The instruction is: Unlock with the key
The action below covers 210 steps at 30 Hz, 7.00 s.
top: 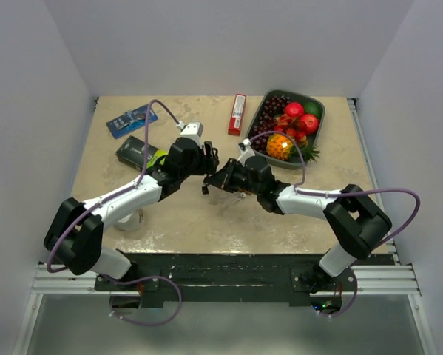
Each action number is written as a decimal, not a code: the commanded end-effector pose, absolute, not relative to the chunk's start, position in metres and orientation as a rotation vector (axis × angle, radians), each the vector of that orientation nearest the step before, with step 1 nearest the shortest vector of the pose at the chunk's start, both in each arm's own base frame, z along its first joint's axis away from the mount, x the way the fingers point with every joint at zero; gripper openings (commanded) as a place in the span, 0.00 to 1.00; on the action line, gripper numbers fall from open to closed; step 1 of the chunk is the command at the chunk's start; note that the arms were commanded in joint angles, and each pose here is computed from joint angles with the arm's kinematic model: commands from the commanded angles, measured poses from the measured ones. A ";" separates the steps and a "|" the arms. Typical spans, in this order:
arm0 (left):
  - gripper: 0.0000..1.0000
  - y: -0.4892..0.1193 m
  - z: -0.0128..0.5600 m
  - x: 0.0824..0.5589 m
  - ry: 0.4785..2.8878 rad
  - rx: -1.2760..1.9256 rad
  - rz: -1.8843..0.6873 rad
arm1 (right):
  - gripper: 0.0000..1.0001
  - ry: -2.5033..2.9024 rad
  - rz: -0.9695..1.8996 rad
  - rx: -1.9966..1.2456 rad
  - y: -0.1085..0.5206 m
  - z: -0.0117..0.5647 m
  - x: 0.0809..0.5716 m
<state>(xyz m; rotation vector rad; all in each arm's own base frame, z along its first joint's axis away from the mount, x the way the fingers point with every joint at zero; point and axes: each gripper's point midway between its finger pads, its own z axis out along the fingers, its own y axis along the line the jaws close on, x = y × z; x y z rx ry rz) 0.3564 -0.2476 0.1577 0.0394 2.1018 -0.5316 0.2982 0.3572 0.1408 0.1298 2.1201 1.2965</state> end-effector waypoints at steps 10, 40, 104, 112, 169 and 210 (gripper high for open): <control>0.00 -0.239 0.202 0.369 1.975 0.016 -0.500 | 0.00 2.095 1.325 0.228 0.373 0.141 0.281; 0.00 -0.245 0.231 0.348 1.815 0.081 -0.604 | 0.00 1.946 1.559 -0.087 0.383 0.207 0.266; 0.00 -0.238 0.244 0.342 1.764 0.071 -0.471 | 0.00 1.909 1.512 0.351 0.350 0.196 0.312; 0.00 -0.240 0.244 0.340 1.768 0.074 -0.471 | 0.00 1.848 1.509 0.386 0.361 0.206 0.319; 0.00 -0.263 0.207 0.326 1.817 0.078 -0.497 | 0.00 1.467 1.434 0.557 0.295 0.277 0.370; 0.00 -0.186 0.063 0.400 2.254 -0.151 0.132 | 0.00 2.294 1.344 0.172 0.327 0.085 0.206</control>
